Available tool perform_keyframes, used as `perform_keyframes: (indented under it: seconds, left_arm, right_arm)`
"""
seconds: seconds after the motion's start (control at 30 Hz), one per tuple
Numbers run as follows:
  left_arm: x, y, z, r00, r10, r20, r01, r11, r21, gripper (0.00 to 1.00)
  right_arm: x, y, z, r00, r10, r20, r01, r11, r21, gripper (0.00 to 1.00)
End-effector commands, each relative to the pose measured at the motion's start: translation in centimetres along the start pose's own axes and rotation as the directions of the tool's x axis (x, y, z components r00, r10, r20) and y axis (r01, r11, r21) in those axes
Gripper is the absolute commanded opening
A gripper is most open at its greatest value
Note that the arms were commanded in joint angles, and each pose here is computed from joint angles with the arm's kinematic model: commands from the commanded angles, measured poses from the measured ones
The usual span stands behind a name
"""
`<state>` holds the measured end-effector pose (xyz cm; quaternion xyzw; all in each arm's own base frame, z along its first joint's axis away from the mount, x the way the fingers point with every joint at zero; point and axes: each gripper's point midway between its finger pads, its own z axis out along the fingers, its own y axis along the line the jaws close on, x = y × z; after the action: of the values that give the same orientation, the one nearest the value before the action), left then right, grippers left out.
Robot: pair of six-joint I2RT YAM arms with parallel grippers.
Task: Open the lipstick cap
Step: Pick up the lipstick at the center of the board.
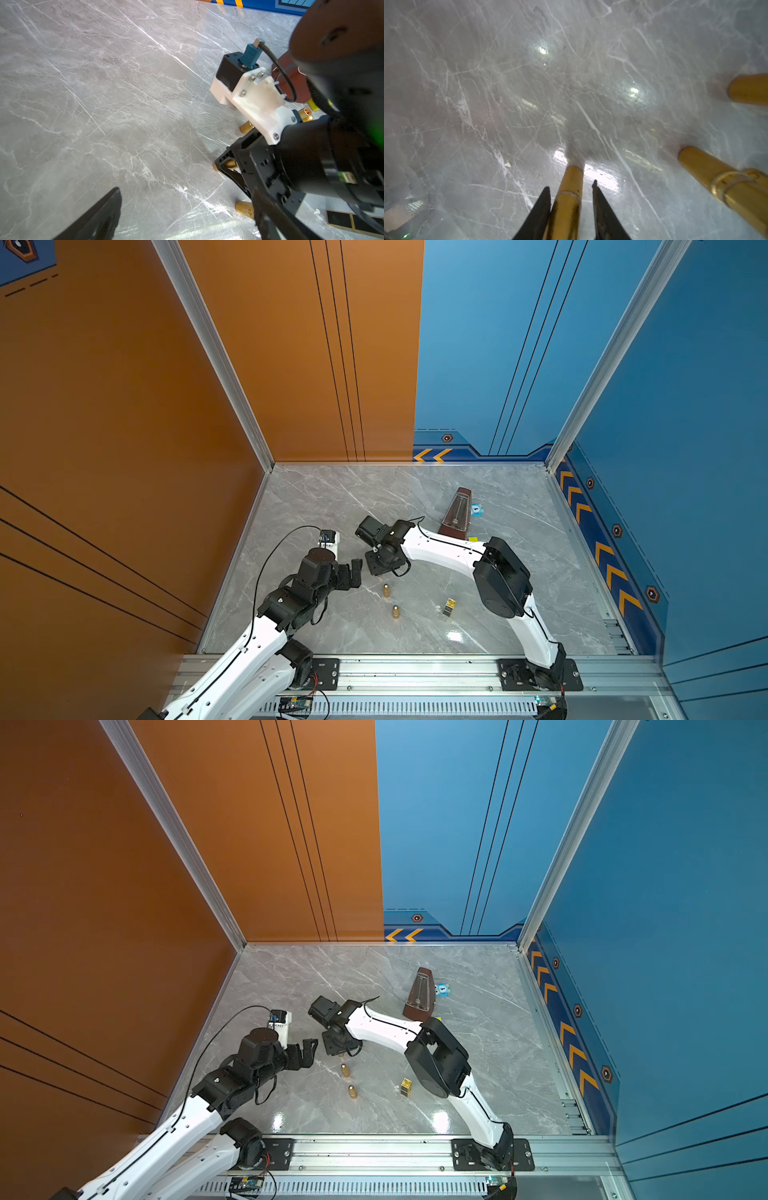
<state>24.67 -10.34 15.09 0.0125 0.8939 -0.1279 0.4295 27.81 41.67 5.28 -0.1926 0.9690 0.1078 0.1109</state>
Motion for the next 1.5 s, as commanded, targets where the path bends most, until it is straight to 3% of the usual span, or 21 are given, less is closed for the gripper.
perform_keyframes:
  seconds: [0.0,0.3,0.57,1.07,1.27,1.47]
  left_arm:
    - [0.6,0.5,0.1,1.000,-0.019,-0.014,0.019,1.000,-0.011,0.98]
    - [0.5,0.5,0.1,1.000,-0.022,-0.014,0.022,1.000,-0.011,0.99]
    - [0.4,0.4,0.1,1.000,-0.021,-0.013,0.021,1.000,-0.010,0.98]
    - [-3.5,-2.5,0.3,0.999,0.028,0.019,-0.029,0.997,0.075,0.99]
    - [-4.4,-4.8,0.7,0.994,0.104,0.018,-0.105,0.984,0.142,0.99]
    - [-3.0,-9.1,1.6,0.967,0.256,0.017,-0.251,0.930,0.268,0.99]
  right_arm:
    - [0.5,-0.6,0.7,0.999,-0.029,-0.021,0.030,0.998,0.052,0.34]
    - [0.8,-0.6,1.1,0.999,-0.041,-0.032,0.042,0.997,0.059,0.32]
    - [0.6,-0.7,0.7,0.998,-0.055,-0.025,0.057,0.996,0.066,0.24]
    - [-0.3,-2.1,-4.4,0.997,-0.059,0.052,0.056,0.997,0.058,0.16]
    - [0.1,-3.9,-8.2,0.996,-0.019,0.087,0.017,1.000,0.017,0.16]
    - [2.1,-6.4,-10.7,0.997,0.030,0.070,-0.027,0.999,-0.037,0.16]
